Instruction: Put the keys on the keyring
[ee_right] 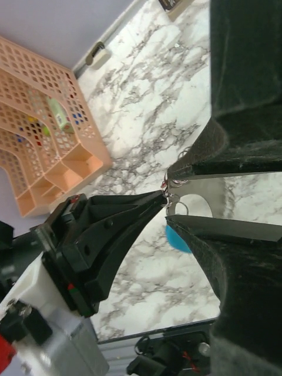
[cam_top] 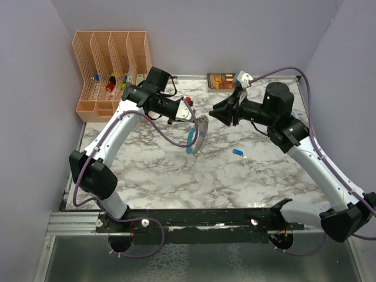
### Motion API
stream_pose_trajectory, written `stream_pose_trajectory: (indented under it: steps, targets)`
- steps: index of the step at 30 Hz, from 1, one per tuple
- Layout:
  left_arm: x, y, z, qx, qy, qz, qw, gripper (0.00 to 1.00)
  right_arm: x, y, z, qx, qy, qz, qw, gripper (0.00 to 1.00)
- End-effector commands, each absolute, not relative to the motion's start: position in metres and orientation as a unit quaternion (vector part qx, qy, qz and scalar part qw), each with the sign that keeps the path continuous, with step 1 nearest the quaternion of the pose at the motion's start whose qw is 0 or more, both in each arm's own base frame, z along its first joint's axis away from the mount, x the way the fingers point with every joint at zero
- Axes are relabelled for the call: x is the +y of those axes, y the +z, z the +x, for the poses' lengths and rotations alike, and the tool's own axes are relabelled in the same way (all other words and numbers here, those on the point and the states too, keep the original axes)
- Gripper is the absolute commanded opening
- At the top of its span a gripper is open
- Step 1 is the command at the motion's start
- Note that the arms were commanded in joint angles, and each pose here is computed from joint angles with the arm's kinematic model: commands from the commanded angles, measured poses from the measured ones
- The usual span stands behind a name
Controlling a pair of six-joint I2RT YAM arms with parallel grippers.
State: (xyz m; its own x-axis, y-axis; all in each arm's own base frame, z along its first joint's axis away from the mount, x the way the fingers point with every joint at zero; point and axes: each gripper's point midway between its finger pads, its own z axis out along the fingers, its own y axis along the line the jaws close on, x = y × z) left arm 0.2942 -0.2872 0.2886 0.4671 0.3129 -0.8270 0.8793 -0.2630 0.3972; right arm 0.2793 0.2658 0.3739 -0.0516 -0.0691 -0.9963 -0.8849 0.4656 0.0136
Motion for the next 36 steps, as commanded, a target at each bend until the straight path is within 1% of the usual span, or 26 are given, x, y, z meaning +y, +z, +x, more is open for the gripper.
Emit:
stream_pose_trajectory:
  steps: [1,7,12,15,19,25,36]
  targets:
    - [-0.277,0.281,0.285,0.384,-0.268,0.783,0.408,0.00,0.273,0.345,0.275,0.644,0.354,-0.424,0.529,0.30]
    - [-0.274,0.274,0.290,0.378,-0.244,0.814,0.368,0.00,0.278,0.330,0.270,0.646,0.364,-0.437,0.509,0.31]
    - [-0.279,0.277,0.289,0.364,-0.227,0.826,0.365,0.00,0.290,0.319,0.269,0.647,0.374,-0.447,0.492,0.30]
    - [-0.280,0.276,0.289,0.364,-0.226,0.828,0.361,0.00,0.295,0.320,0.269,0.644,0.376,-0.450,0.493,0.28]
    - [-0.282,0.277,0.287,0.361,-0.229,0.829,0.361,0.00,0.302,0.306,0.269,0.651,0.376,-0.454,0.479,0.28]
    - [-0.284,0.281,0.282,0.357,-0.237,0.829,0.361,0.00,0.305,0.305,0.276,0.648,0.368,-0.447,0.495,0.27]
    - [-0.290,0.287,0.283,0.359,-0.244,0.821,0.372,0.00,0.318,0.294,0.278,0.647,0.374,-0.452,0.487,0.25]
